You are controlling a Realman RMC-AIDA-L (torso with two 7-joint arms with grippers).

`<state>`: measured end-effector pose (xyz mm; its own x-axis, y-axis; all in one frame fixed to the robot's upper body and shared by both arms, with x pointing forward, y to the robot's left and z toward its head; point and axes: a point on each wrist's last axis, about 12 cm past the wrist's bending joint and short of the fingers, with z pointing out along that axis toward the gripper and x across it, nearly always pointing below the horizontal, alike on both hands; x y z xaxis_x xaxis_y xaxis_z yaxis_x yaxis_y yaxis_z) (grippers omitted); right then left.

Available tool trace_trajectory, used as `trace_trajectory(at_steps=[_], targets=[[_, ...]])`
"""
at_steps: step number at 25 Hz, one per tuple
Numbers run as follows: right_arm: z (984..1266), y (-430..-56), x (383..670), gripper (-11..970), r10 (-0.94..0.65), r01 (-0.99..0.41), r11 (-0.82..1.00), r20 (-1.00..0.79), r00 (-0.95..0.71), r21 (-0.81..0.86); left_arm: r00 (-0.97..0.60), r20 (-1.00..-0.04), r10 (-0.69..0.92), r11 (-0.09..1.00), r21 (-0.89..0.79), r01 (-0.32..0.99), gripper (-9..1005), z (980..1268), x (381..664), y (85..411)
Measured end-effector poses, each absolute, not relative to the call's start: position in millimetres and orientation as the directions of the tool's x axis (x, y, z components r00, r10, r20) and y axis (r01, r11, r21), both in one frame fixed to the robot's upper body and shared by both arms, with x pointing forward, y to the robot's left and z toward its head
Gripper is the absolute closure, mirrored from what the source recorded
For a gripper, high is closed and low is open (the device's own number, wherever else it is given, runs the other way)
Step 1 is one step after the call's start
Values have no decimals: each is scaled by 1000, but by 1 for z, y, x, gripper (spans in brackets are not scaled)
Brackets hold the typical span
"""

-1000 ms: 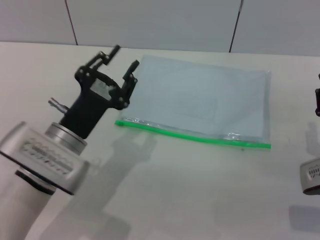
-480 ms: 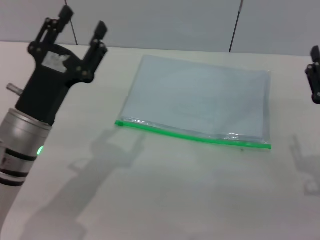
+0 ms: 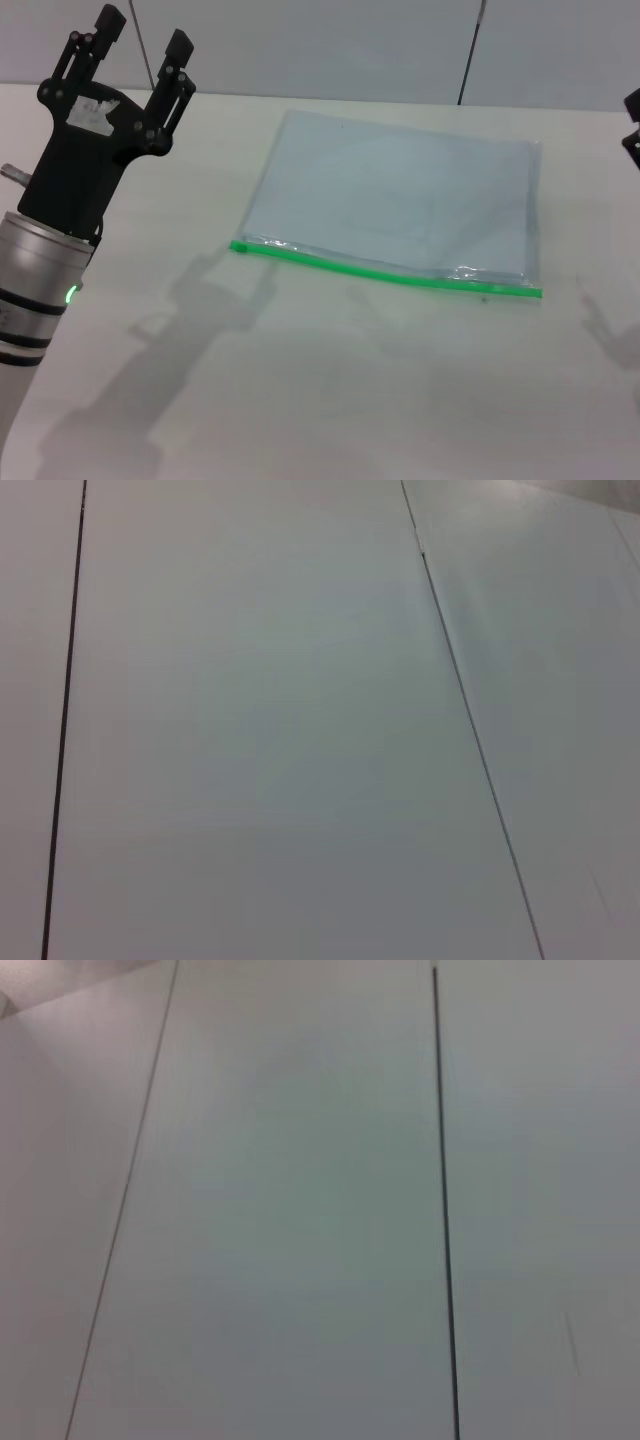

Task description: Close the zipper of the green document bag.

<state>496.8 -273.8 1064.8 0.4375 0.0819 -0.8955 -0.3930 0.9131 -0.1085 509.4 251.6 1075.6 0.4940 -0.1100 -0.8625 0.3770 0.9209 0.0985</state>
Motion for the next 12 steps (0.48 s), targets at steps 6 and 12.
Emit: trace_trajectory(at_steps=[6,12], targets=[[1065,-270,500,132,46,-372,917,-890,454,-142,489,-864,-116,918,95,385,325,1076,510,249],[1064,-270,500,135,40,-366,920,-895,444,-141,486,-866,-118,918,91,385,325,1076,511,248]])
